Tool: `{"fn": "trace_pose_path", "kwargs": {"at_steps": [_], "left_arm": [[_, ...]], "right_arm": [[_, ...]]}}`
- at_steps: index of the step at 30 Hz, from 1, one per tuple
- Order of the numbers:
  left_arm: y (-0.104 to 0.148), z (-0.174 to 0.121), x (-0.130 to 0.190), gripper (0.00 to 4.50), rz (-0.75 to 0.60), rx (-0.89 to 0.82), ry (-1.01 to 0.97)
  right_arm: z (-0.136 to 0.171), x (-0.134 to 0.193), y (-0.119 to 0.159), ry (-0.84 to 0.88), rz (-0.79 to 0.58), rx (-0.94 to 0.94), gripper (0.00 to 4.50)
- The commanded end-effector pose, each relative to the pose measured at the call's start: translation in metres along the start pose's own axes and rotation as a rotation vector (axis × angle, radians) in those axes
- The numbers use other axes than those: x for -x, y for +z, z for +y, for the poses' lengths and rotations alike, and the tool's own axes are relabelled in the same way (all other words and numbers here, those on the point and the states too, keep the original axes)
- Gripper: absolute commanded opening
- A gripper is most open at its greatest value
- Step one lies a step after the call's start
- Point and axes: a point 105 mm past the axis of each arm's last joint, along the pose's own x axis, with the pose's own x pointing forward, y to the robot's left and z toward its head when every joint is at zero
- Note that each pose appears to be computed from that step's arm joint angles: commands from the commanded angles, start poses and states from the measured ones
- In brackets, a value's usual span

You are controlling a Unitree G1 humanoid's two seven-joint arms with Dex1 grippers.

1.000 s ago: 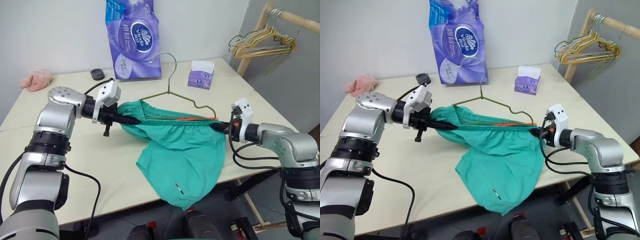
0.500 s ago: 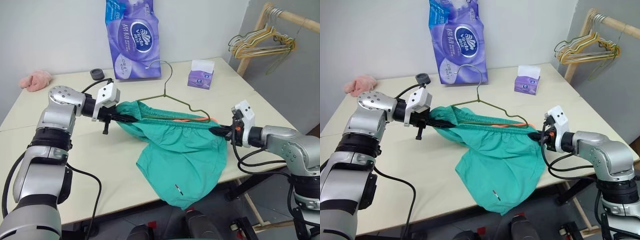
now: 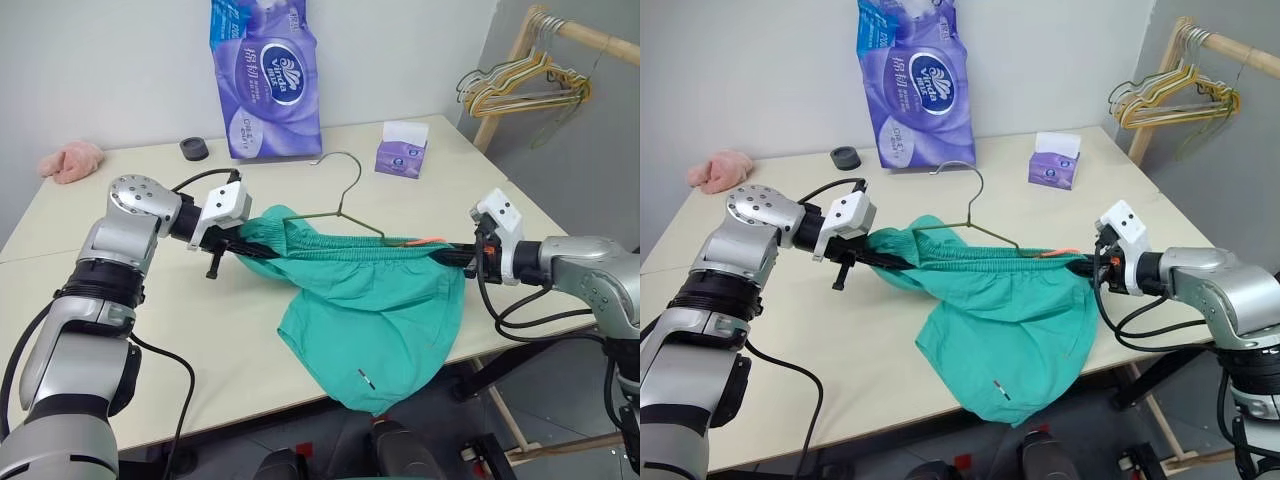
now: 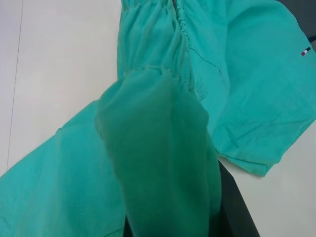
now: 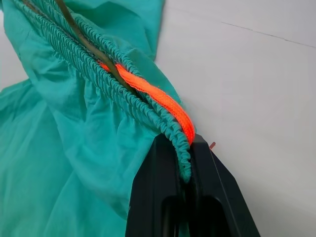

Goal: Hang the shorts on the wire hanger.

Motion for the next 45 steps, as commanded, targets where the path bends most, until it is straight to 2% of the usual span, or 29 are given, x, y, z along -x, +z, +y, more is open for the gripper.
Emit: {"fn": "trace_pose_path", "kwargs": {"at_steps": [1, 5, 11, 18, 23, 28, 33, 36, 45], "left_arm": [[-0.012, 0.005, 0.016, 0.0, 0.084, 0.0, 0.066], [-0.008, 0.011, 0.002, 0.0, 0.068, -0.032, 0.098], [-0.002, 0.008, -0.023, 0.0, 0.009, -0.058, 0.12], [0.004, -0.001, -0.04, 0.0, -0.066, -0.034, 0.133], [0.003, -0.006, -0.044, 0.0, -0.093, -0.017, 0.153], [0.003, -0.01, -0.049, 0.0, -0.119, -0.007, 0.157], [-0.003, -0.012, -0.051, 0.0, -0.121, -0.004, 0.159], [-0.007, -0.014, -0.051, 0.0, -0.12, -0.004, 0.158], [-0.015, -0.014, -0.054, 0.0, -0.109, -0.015, 0.144]], "right_arm": [[-0.007, 0.018, 0.032, -0.092, -0.031, 0.148, 0.04], [0.025, 0.002, 0.063, -0.01, -0.067, 0.298, 0.04], [0.061, -0.022, 0.073, 0.102, -0.069, 0.37, 0.04], [0.051, -0.036, 0.062, 0.039, -0.029, 0.426, 0.04], [0.054, -0.026, 0.062, 0.06, -0.025, 0.463, 1.5], [0.053, -0.017, 0.062, 0.059, 0.008, 0.501, 3.29], [0.046, -0.005, 0.05, 0.051, 0.068, 0.507, 3.29], [0.029, 0.001, 0.037, -0.011, 0.122, 0.497, 3.29], [0.004, 0.001, 0.009, -0.06, 0.199, 0.455, 3.29]]}}
